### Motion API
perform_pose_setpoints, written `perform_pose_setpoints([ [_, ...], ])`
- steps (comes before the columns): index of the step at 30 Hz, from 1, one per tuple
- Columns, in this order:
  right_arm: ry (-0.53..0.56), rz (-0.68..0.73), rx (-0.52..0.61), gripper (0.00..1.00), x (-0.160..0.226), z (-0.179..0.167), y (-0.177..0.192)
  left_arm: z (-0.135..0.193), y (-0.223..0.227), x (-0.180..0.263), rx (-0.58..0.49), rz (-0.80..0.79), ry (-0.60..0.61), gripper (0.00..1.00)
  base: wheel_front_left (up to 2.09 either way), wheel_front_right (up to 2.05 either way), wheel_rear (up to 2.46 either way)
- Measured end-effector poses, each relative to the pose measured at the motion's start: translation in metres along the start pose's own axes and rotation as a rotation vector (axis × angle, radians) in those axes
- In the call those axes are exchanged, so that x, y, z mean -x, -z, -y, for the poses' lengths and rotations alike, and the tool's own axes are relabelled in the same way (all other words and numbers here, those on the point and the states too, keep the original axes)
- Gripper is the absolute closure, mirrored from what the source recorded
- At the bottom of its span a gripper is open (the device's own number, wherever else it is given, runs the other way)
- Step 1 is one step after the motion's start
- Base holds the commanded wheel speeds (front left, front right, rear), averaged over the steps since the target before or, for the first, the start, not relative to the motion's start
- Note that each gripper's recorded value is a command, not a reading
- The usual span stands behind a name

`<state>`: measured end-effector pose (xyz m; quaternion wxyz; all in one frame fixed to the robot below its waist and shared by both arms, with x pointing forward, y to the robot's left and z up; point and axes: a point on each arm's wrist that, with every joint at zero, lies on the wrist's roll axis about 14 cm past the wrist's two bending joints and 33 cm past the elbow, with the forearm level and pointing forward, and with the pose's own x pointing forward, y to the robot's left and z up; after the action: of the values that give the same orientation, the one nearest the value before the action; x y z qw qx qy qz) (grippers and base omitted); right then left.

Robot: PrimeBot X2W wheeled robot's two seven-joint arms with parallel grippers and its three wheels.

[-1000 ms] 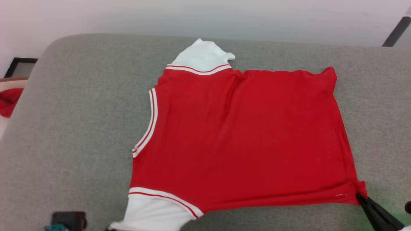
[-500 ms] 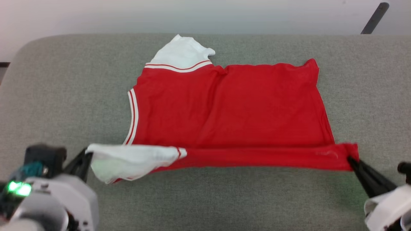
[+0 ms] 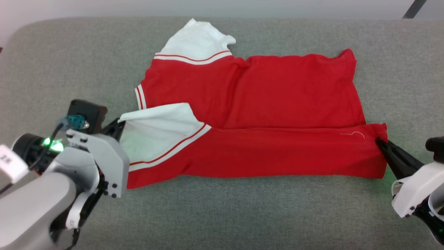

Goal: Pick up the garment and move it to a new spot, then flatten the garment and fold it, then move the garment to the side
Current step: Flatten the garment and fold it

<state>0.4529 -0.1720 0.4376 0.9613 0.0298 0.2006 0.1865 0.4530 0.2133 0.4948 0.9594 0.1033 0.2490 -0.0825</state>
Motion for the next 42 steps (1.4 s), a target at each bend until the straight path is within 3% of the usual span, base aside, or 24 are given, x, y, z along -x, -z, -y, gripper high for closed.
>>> perform_pose_setpoints([
  [14,-0.005,-0.104,-0.045,1.0,-0.03,0.004,0.026,0.01,0.044,-0.041,0.044,-0.124,0.056,1.0,0.0,0.0,0.0],
  [15,-0.006,-0.104,-0.042,0.95,-0.031,0.004,0.025,0.01,0.042,-0.042,0.048,-0.119,0.057,0.86,0.0,0.0,0.0],
  [17,-0.008,-0.105,-0.042,0.65,-0.031,0.003,0.024,0.008,0.04,-0.042,0.051,-0.114,0.05,0.71,0.0,0.0,0.0],
  [19,-0.015,-0.113,-0.039,0.6,-0.031,0.001,0.024,0.006,0.036,-0.04,0.052,-0.102,0.047,0.54,0.0,0.0,0.0],
  [20,-0.015,-0.113,-0.038,0.53,-0.03,0.001,0.023,0.005,0.034,-0.039,0.053,-0.094,0.046,0.24,0.0,0.0,0.0],
  [21,-0.016,-0.112,-0.029,0.37,-0.03,0.001,0.02,0.005,0.031,-0.038,0.055,-0.087,0.048,0.15,0.0,0.0,0.0],
  [22,-0.016,-0.108,-0.022,0.07,-0.029,0.001,0.018,0.005,0.029,-0.036,0.051,-0.078,0.047,0.08,0.0,0.0,0.0],
  [23,-0.018,-0.106,-0.017,0.0,-0.028,0.001,0.017,0.005,0.026,-0.034,0.047,-0.069,0.046,0.05,0.0,0.0,0.0],
  [24,-0.018,-0.101,-0.013,0.0,-0.026,0.0,0.014,0.003,0.023,-0.032,0.048,-0.055,0.041,0.0,0.0,0.0,0.0],
  [33,-0.016,-0.006,0.022,0.0,-0.013,-0.004,-0.015,0.001,0.006,-0.004,0.068,0.038,0.006,0.0,0.0,0.0,0.0],
  [42,-0.028,0.213,0.089,0.0,0.013,-0.022,-0.06,0.007,-0.008,0.031,0.103,0.13,-0.012,0.0,0.0,0.0,0.0],
])
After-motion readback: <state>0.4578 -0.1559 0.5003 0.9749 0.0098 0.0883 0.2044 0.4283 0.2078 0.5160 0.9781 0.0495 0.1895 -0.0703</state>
